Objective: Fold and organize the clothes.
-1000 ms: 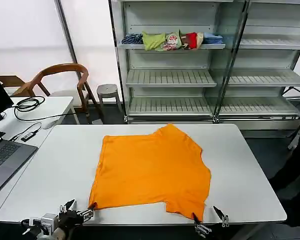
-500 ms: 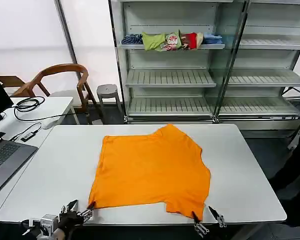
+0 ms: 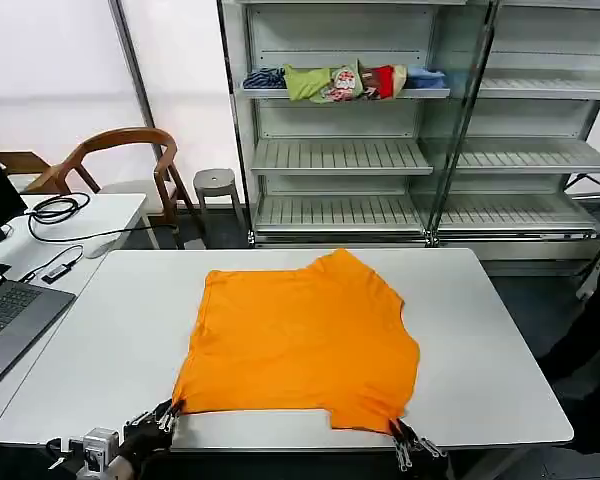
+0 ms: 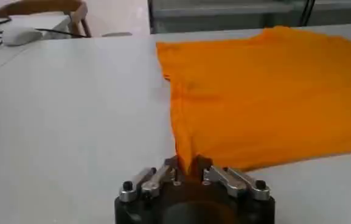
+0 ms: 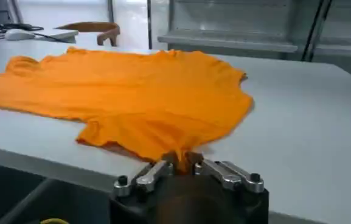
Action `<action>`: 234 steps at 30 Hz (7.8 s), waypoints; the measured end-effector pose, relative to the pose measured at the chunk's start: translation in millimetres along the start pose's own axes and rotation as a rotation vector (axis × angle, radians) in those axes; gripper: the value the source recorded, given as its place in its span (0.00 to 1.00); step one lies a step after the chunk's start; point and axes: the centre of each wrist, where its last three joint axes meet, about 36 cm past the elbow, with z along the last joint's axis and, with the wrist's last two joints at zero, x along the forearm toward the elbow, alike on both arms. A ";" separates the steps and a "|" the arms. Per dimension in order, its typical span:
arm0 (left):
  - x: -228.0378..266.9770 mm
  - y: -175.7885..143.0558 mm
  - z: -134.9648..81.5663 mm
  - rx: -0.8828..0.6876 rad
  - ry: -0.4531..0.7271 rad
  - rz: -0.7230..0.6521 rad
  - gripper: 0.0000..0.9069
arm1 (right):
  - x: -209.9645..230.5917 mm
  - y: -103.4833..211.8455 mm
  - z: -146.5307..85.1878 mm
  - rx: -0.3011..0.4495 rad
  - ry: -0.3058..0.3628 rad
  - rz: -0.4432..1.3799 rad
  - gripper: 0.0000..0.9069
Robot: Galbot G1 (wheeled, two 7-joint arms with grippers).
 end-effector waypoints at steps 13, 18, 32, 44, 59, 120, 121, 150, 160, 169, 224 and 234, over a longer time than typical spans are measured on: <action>1.6 7.3 -21.8 0.000 -0.080 0.029 0.02 | -15.4 -8.7 -34.4 -0.009 -0.088 0.017 0.00; -0.6 17.6 -35.3 0.012 -0.115 0.039 0.02 | -28.4 -13.8 -50.0 -0.022 -0.116 0.025 0.00; -24.9 30.2 -60.4 0.059 -0.178 0.102 0.01 | -65.3 -30.7 -84.8 -0.023 -0.188 0.067 0.00; -61.2 31.7 -76.8 0.080 -0.220 0.136 0.02 | -94.3 -37.7 -92.8 -0.021 -0.210 0.066 0.00; -100.9 51.1 -84.7 0.050 -0.219 0.119 0.02 | -136.5 -34.0 -89.8 0.000 -0.194 0.050 0.00; -73.0 35.2 -61.7 -0.039 -0.135 0.079 1.00 | -104.0 -53.4 -65.6 -0.002 -0.105 0.180 1.00; -72.9 34.8 -61.2 -0.040 -0.132 0.076 1.00 | -103.5 -53.5 -65.2 -0.005 -0.103 0.182 1.00; -89.9 36.4 -50.9 0.003 -0.077 0.052 0.01 | -119.7 -48.2 -60.8 -0.040 -0.058 0.162 0.00; -92.9 34.8 -48.8 0.006 -0.081 0.064 0.01 | -123.7 -47.5 -58.6 -0.051 -0.034 0.150 0.00; -93.3 35.7 -49.7 0.005 -0.090 0.070 0.01 | -122.6 -48.8 -58.6 -0.054 -0.033 0.145 0.00; 8.3 29.8 0.0 -0.028 -0.029 0.086 0.01 | -16.0 -31.2 -31.2 0.022 0.024 0.125 0.00; 12.8 30.0 -5.5 -0.055 -0.047 0.086 1.00 | -13.4 -29.9 -33.6 0.020 0.012 0.129 1.00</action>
